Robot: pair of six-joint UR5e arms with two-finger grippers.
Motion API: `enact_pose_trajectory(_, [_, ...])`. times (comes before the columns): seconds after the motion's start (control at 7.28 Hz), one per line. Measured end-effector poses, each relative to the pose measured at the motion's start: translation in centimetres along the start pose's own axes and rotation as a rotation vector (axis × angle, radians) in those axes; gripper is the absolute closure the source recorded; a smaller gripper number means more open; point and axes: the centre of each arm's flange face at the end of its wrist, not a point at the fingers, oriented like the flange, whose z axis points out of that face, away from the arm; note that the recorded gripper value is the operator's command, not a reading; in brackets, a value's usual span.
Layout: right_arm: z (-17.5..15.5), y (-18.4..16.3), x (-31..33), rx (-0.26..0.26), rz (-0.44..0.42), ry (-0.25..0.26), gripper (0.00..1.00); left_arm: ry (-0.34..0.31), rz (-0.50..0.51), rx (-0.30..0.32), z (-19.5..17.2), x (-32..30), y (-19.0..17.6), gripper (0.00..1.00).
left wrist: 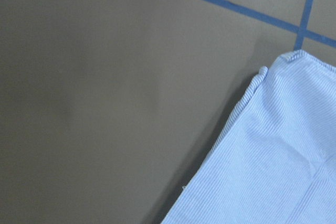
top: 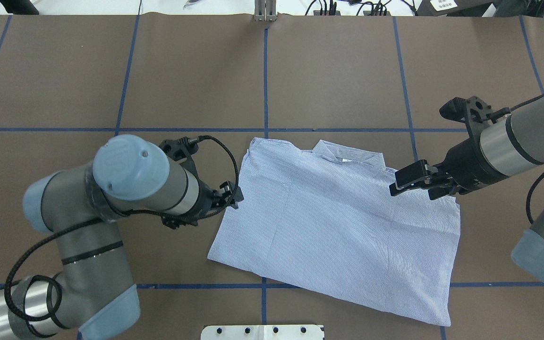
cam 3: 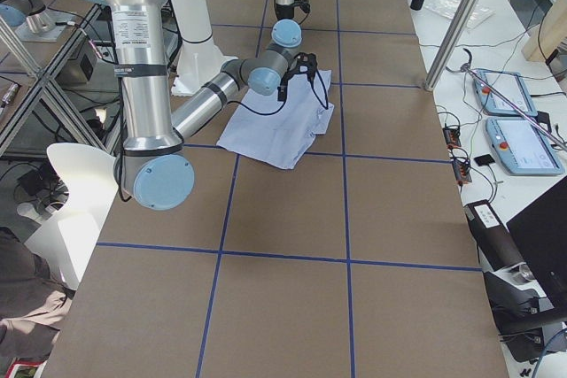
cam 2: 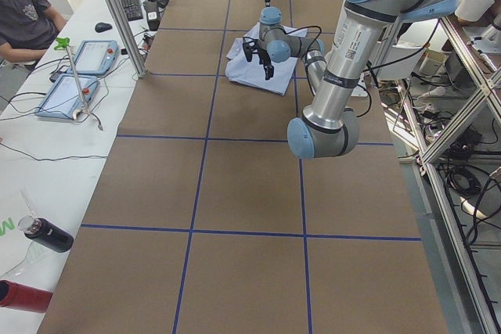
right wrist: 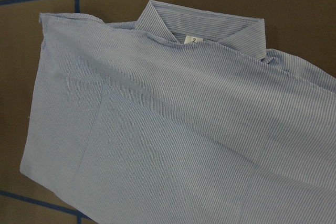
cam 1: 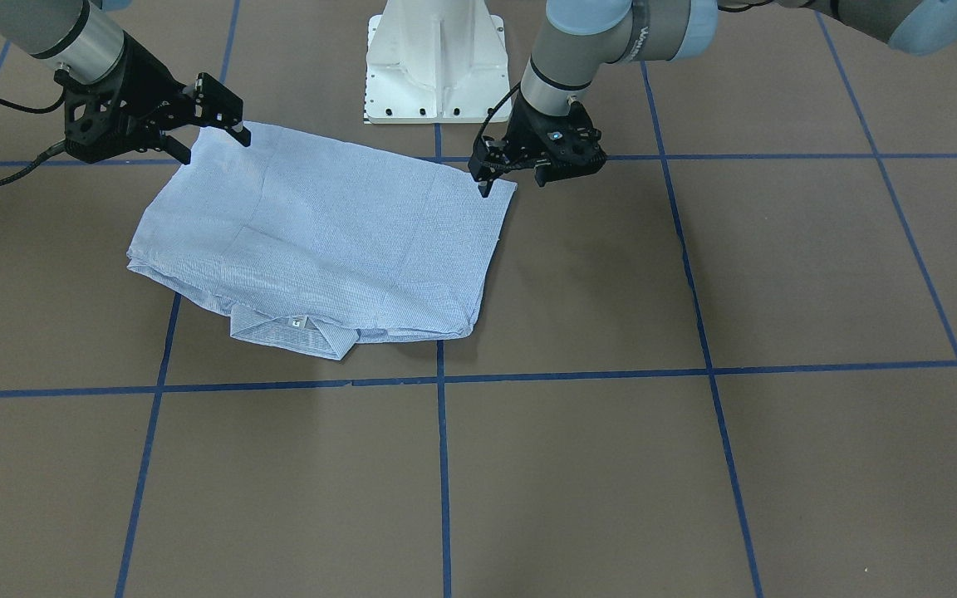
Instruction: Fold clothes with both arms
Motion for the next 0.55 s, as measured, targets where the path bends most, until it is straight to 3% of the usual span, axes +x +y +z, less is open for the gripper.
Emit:
enact_pose_trajectory(0.27, [-0.3, -0.6, -0.5, 0.031, -0.006, 0.001, 0.0, -0.014, -0.068, -0.044, 3.3, -1.4, 2.9, 0.06])
enact_pose_trajectory(0.55, [-0.1, -1.1, -0.9, 0.038, -0.008, 0.001, 0.0, -0.051, -0.086, -0.039, 5.6, -2.1, 3.0, 0.11])
